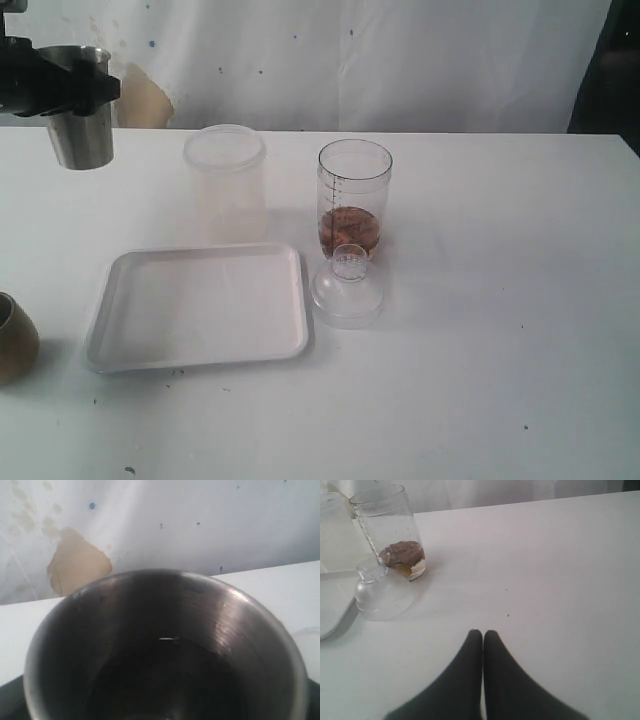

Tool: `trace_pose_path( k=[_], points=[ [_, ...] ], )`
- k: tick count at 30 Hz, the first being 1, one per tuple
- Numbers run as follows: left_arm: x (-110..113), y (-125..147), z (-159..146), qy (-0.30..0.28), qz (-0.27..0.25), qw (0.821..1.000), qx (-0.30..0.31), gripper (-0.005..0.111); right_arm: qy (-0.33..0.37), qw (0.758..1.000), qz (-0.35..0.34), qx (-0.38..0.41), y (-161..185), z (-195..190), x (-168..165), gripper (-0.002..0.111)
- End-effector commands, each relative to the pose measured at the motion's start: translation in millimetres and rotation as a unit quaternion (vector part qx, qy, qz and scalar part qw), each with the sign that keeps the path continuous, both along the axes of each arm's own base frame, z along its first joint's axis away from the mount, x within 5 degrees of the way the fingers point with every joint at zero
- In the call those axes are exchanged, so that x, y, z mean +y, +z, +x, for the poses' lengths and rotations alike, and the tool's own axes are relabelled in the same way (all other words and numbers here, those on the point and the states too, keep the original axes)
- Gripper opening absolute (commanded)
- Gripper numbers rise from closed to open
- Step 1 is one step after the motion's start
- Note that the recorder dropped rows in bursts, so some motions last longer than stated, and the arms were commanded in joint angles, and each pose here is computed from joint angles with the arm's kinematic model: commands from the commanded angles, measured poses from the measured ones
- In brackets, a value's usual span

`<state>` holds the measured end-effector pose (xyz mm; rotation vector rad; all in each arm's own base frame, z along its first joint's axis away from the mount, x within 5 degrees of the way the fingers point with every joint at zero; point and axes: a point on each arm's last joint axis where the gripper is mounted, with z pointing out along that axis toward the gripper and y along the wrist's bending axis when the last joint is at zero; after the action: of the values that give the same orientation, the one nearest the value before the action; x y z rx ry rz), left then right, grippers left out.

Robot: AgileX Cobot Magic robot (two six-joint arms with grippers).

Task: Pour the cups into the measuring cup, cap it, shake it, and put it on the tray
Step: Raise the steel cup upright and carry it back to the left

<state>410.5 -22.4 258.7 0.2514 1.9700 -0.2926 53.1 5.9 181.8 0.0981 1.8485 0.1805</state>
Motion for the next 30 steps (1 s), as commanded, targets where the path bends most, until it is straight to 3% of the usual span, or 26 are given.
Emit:
trace_pose_path(
  k=[1, 6, 13, 17, 25, 30],
  points=[
    [12.9, -1.8, 4.2, 0.089, -0.031, 0.995, 0.021, 0.000, 0.002, 1.000, 0.001, -0.005, -0.5, -0.1, 0.1, 0.000],
    [26.2, -2.9, 8.0, 0.190, -0.077, 0.978, 0.041, 0.000, 0.002, 1.000, 0.001, -0.005, -0.5, -0.1, 0.1, 0.000],
    [38.8, 16.7, 15.0, 0.297, -0.176, 0.938, 0.025, 0.000, 0.002, 1.000, 0.001, -0.005, -0.5, -0.1, 0.1, 0.000],
    [46.0, 24.8, 16.7, 0.337, -0.189, 0.922, 0.006, 0.000, 0.002, 1.000, 0.001, -0.005, -0.5, -0.1, 0.1, 0.000],
    [25.9, 40.3, 22.2, 0.266, -0.103, 0.955, -0.084, 0.000, 0.002, 1.000, 0.001, -0.005, -0.5, -0.1, 0.1, 0.000],
    [18.3, 43.0, 23.2, 0.222, -0.062, 0.968, -0.103, 0.000, 0.002, 1.000, 0.001, -0.005, -0.5, -0.1, 0.1, 0.000]
  ],
)
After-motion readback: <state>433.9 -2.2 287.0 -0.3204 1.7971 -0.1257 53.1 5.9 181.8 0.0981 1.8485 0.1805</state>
